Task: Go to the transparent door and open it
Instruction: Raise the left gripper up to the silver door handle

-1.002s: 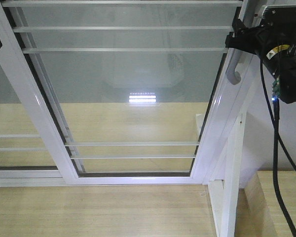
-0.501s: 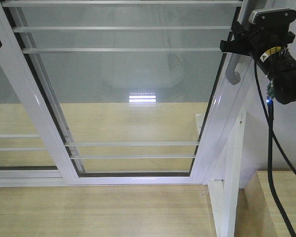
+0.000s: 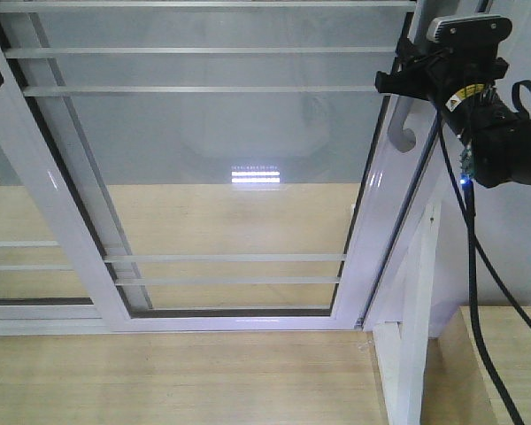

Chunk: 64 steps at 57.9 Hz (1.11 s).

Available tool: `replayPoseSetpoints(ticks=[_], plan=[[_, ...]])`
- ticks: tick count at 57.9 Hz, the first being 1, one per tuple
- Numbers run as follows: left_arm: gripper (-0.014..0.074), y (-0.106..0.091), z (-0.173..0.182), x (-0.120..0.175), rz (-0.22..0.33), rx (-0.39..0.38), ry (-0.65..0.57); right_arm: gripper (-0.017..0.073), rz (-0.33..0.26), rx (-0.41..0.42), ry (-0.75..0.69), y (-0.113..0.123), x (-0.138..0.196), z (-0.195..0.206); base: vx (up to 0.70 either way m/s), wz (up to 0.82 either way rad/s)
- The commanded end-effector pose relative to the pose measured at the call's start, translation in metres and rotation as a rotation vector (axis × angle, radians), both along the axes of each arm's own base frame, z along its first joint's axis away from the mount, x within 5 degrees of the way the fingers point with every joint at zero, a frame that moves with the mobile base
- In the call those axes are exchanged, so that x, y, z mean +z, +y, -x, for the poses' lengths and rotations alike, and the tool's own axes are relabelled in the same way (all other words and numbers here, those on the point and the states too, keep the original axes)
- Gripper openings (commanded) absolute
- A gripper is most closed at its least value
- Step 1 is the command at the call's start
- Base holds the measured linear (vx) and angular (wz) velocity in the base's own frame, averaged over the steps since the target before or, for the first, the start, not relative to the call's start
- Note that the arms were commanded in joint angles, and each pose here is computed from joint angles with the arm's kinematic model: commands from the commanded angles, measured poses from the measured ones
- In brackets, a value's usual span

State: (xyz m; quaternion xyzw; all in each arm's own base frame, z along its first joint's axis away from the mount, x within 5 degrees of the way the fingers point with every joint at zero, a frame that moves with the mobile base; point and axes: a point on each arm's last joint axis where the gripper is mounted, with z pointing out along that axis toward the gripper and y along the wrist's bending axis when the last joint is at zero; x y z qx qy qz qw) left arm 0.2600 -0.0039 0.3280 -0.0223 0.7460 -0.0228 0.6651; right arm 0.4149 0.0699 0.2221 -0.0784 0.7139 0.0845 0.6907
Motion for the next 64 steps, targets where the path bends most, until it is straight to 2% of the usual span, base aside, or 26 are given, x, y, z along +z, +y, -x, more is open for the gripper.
replayPoseSetpoints(ticks=[1, 10, 23, 32, 43, 53, 58, 64], plan=[[0.0502, 0.0, 0.002, 0.024, 0.01, 0.006, -0.134, 0.0149, 0.013, 0.2, -0.209, 0.047, 0.041, 0.016, 0.0, 0.0], [0.0502, 0.0, 0.002, 0.024, 0.01, 0.006, -0.134, 0.0153, 0.008, 0.261, -0.21, 0.071, 0.041, 0.023, 0.0, 0.0], [0.0502, 0.0, 0.002, 0.023, 0.01, 0.005, -0.131, 0.0154, 0.004, 0.315, -0.212, 0.093, 0.041, 0.032, 0.0, 0.0], [0.0502, 0.0, 0.002, 0.021, 0.01, 0.004, -0.108, 0.0154, -0.007, 0.317, -0.203, 0.093, 0.042, 0.032, 0.0, 0.0], [0.0502, 0.0, 0.002, 0.015, 0.007, -0.002, -0.033, 0.0154, 0.011, 0.305, -0.186, 0.088, 0.053, 0.041, 0.0, 0.0], [0.0502, -0.001, 0.002, 0.009, -0.043, -0.017, 0.028, 0.0154, 0.051, 0.285, -0.156, 0.078, 0.069, 0.061, 0.0, 0.0], [0.0502, -0.004, 0.0, 0.006, -0.074, -0.035, 0.04, 0.0141, 0.115, 0.275, -0.16, 0.072, 0.077, 0.074, 0.0, 0.0], [0.0502, -0.018, -0.005, -0.001, -0.111, -0.095, 0.056, 0.006, 0.172, 0.259, -0.159, 0.064, 0.084, 0.09, 0.0, 0.0]])
